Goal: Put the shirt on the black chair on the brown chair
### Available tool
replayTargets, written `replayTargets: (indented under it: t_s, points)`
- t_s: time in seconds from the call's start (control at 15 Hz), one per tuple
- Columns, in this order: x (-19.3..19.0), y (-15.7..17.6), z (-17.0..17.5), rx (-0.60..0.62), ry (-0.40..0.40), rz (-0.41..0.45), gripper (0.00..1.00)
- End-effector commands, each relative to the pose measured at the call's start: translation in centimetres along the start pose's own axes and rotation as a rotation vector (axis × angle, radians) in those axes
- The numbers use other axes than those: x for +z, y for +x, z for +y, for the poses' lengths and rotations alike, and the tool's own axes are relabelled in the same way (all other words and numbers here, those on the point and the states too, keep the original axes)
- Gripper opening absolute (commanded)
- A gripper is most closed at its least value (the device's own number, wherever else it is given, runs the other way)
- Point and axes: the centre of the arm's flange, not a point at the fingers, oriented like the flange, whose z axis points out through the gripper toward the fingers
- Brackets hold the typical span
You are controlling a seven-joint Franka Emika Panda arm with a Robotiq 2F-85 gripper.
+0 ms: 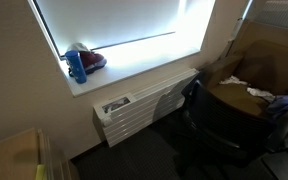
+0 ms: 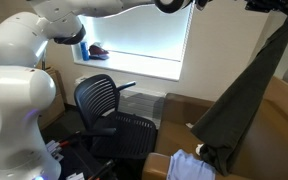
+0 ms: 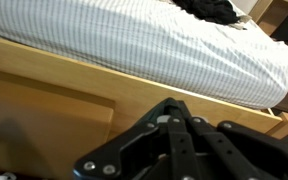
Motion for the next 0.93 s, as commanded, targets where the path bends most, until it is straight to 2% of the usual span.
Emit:
replayTargets:
  t_s: [0.0, 0.13, 0.27, 0.4, 0.47, 0.53, 0.67, 0.87]
  points:
    - [-0.1, 0.0, 0.1, -0.001, -0.002, -0.001, 0.00]
    - [0.6, -0.1, 0.8, 0.062, 0.016, -0.102, 0.00]
    - [0.8, -0.9, 2.8, 0.076, -0.009, -0.226, 0.00]
    - [0.4, -2.1, 6.6, 0.090, -0.035, -0.330, 0.00]
    - [0.1, -2.4, 8.4, 0.109, -0.072, -0.368, 0.00]
    - [-0.2, -2.6, 10.1, 0.140, -0.123, -0.385, 0.00]
    - [-0.5, -2.5, 13.1, 0.213, -0.213, -0.313, 0.00]
    - [1.1, -1.5, 12.8, 0.297, -0.299, -0.243, 0.00]
